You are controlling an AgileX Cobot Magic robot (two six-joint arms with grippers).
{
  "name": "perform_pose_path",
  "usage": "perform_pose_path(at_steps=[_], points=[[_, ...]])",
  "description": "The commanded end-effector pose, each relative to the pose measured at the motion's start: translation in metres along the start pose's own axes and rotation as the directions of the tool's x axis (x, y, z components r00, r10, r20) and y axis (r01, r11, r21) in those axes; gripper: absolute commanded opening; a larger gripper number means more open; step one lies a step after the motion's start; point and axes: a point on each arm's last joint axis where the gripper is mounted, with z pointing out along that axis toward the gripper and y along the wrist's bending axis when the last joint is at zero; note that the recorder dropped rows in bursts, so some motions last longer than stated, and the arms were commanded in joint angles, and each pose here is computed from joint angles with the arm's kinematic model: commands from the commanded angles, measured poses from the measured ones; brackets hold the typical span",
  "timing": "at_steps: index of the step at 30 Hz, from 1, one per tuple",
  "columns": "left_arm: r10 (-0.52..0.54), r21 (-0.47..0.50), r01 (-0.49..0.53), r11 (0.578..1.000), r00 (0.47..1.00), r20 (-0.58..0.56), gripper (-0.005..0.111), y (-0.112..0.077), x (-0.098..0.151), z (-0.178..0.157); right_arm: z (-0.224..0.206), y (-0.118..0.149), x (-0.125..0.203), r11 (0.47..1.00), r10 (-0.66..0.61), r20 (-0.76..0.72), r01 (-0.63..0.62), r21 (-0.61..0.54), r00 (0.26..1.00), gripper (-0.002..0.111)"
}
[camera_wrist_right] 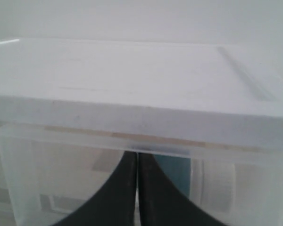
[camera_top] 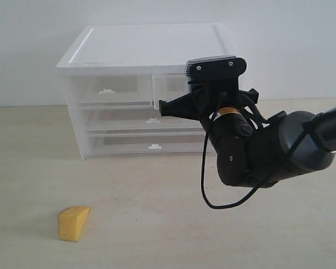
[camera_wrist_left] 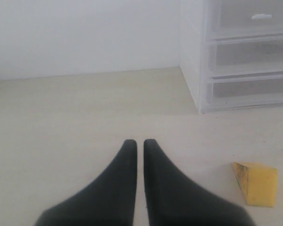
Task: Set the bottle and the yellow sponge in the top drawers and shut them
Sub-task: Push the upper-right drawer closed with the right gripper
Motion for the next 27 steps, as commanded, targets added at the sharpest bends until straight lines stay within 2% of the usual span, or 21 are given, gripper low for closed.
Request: perform_pose_path(at_steps=[1,7,11,17,22,27], points=[[-0.008,0.0,0.008,1.0,1.0,0.003,0.004,0.0,0.001,0.0,0.0,0.004,-0.004,0.999,-0.004,-0.028,0.003,-0.032,1.0,0.0],[-0.008,0.0,0.008,1.0,1.0,0.003,0.004,0.0,0.001,0.0,-0.012,0.02,-0.018,0.987,-0.089,-0.141,0.069,-0.142,0.986,0.0],[-0.008,0.0,0.008,1.0,1.0,0.003,0.004,0.0,0.001,0.0,-0.023,0.023,-0.035,0.976,-0.088,-0.212,0.042,-0.212,0.973,0.0],[-0.008,0.0,0.008,1.0,1.0,0.005,0.004,0.0,0.001,0.0,-0.041,0.025,-0.054,0.941,-0.168,-0.319,0.055,-0.335,0.933,0.0],[-0.008,0.0,0.008,1.0,1.0,0.005,0.004,0.0,0.001,0.0,-0.057,0.013,-0.062,0.886,-0.293,-0.435,0.071,-0.458,0.851,0.0],[-0.008,0.0,0.008,1.0,1.0,0.005,0.004,0.0,0.001,0.0,-0.066,-0.011,-0.056,0.84,-0.404,-0.55,0.06,-0.539,0.731,0.0]])
